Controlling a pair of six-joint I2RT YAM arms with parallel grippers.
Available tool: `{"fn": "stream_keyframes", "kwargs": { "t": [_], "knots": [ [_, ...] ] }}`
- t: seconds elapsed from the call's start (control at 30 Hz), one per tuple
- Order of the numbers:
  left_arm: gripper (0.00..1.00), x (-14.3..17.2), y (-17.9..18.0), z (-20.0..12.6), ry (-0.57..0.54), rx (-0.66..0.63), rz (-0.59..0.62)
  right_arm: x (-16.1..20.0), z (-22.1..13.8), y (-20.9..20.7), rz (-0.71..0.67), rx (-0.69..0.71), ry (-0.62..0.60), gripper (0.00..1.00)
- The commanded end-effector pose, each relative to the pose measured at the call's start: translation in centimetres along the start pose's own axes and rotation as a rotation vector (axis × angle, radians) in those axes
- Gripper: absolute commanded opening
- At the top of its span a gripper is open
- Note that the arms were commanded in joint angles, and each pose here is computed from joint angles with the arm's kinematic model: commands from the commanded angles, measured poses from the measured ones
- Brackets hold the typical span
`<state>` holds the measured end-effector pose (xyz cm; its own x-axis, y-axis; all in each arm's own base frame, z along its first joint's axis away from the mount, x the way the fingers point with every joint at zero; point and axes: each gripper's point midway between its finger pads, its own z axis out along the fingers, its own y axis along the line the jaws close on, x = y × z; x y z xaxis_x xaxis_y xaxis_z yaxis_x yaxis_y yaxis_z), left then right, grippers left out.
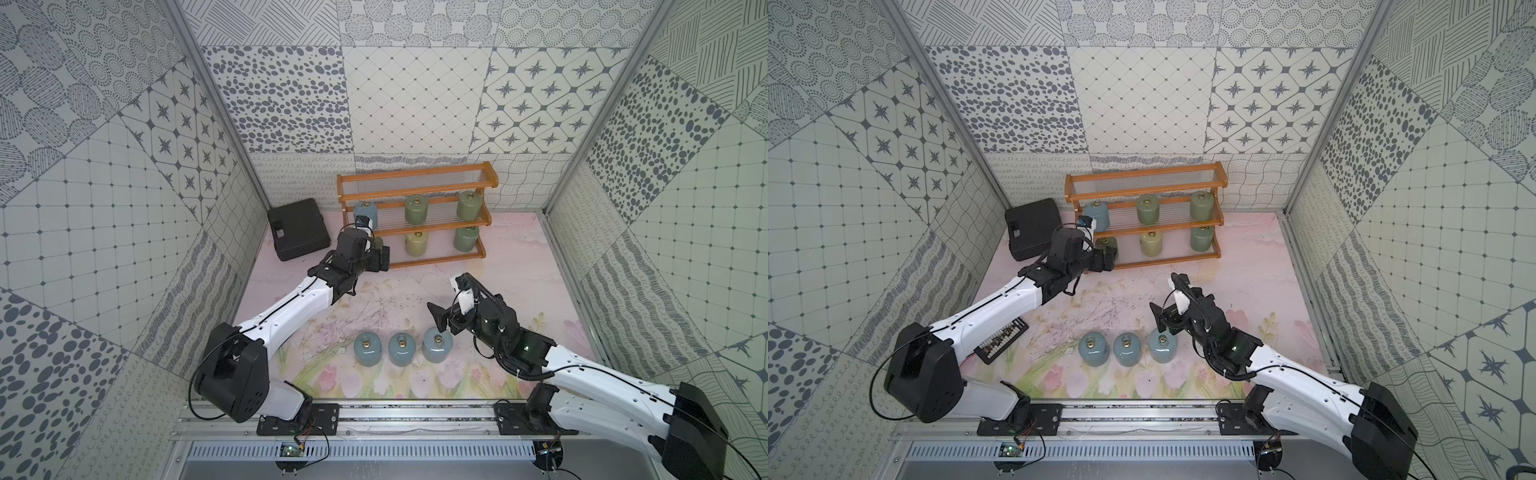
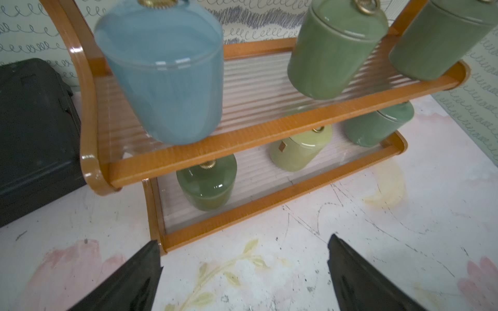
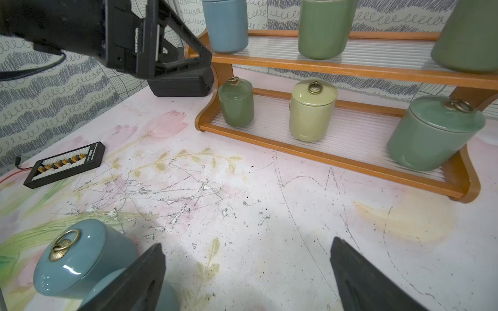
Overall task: Remove the tea canisters from the shelf
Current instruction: Place the tea canister at the center of the board, then pick up the tea canister from the shelf.
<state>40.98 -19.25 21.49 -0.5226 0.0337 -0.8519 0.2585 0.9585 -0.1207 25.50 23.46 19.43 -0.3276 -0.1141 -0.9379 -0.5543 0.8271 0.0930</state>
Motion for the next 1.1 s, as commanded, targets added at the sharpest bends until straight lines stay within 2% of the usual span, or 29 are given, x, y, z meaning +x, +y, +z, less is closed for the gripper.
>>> {"fn": "stream_keyframes", "kwargs": {
  "t": [0.0, 0.43, 1.07],
  "knots": [
    [1.0, -3.8, 1.7, 1.8, -0.078, -0.068, 0.032, -3.5, 0.3, 0.9, 0.006, -0.062, -0.088, 0.99],
    [1.0, -7.9, 3.6, 5.3, -0.17, -0.115, 0.014, -3.9, 1.0, -0.7, 0.034, -0.043, -0.088, 1.0],
    [1.0, -9.6, 4.2, 9.0, -0.191, -0.071, -0.003, -3.5, 1.6, -1.4, 0.054, -0.036, -0.08, 0.99]
  ]
}}
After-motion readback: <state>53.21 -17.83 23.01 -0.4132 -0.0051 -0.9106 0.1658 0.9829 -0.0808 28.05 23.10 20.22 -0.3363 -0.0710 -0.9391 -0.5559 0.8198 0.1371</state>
